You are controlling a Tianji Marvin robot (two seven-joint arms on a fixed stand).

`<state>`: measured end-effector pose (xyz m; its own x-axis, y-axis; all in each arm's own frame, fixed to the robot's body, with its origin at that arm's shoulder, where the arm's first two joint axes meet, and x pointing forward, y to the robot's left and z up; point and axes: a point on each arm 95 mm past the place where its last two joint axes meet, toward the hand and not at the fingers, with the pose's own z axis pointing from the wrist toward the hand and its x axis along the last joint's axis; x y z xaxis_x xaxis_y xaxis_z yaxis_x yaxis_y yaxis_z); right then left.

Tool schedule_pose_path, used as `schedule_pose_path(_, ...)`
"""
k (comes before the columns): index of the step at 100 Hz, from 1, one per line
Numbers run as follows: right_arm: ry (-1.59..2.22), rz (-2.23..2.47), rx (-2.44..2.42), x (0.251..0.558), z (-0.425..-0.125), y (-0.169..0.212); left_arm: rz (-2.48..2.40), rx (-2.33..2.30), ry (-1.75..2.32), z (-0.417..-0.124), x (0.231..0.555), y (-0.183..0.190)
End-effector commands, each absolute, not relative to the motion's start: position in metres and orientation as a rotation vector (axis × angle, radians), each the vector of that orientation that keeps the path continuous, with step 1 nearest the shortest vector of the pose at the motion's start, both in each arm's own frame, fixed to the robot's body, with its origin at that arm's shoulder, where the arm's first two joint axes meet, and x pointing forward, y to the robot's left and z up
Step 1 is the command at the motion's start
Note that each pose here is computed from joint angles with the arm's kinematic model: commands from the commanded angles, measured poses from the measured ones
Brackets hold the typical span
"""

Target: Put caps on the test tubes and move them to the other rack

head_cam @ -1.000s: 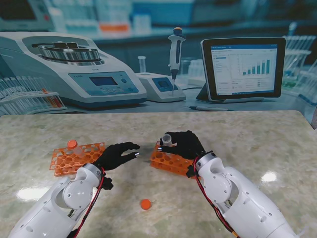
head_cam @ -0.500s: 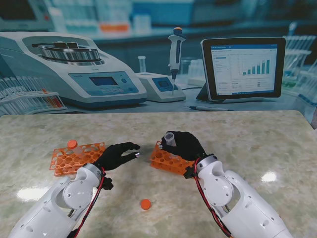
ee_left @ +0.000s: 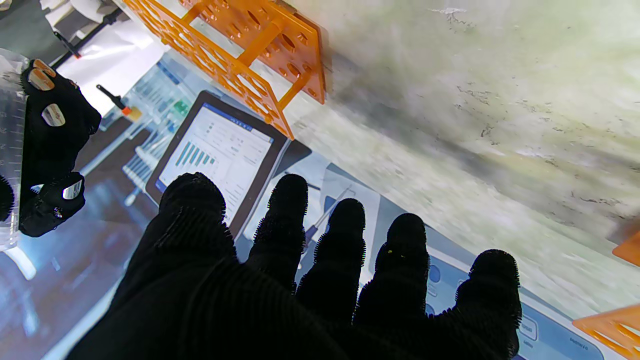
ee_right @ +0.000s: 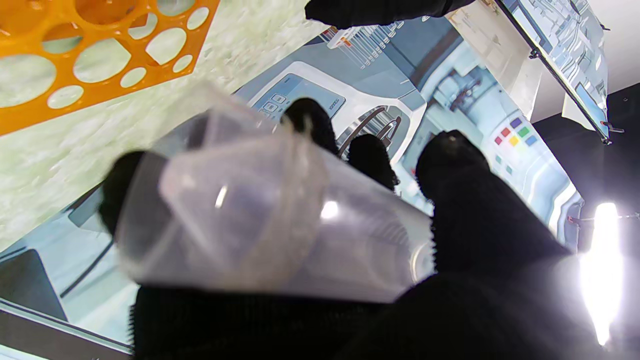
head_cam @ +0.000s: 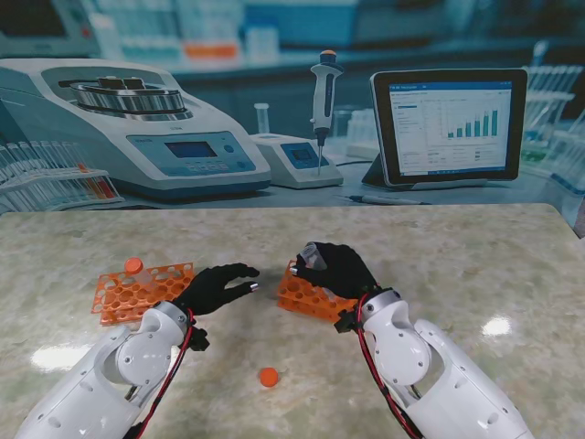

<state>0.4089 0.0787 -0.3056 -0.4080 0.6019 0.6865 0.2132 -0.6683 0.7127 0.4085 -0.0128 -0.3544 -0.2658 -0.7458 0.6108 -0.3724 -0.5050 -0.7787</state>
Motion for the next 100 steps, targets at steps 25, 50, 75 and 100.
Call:
schedule_pose_path(25, 1.137, 2.164, 1.55, 0.405, -0.304, 0.08, -1.835, -1.699, 1.378, -0.353, 0.408, -0.014)
schedule_pose_path(50, 1.147, 2.179, 1.565, 0.403, -0.304, 0.079, -1.834, -1.702, 1.382, -0.353, 0.408, -0.015)
schedule_pose_path(75, 1.142, 2.207, 1.569, 0.396, -0.302, 0.077, -1.839, -1.701, 1.386, -0.353, 0.408, -0.016)
schedule_pose_path(100, 1.153, 2.226, 1.547, 0.388, -0.3, 0.074, -1.844, -1.698, 1.393, -0.353, 0.408, -0.016)
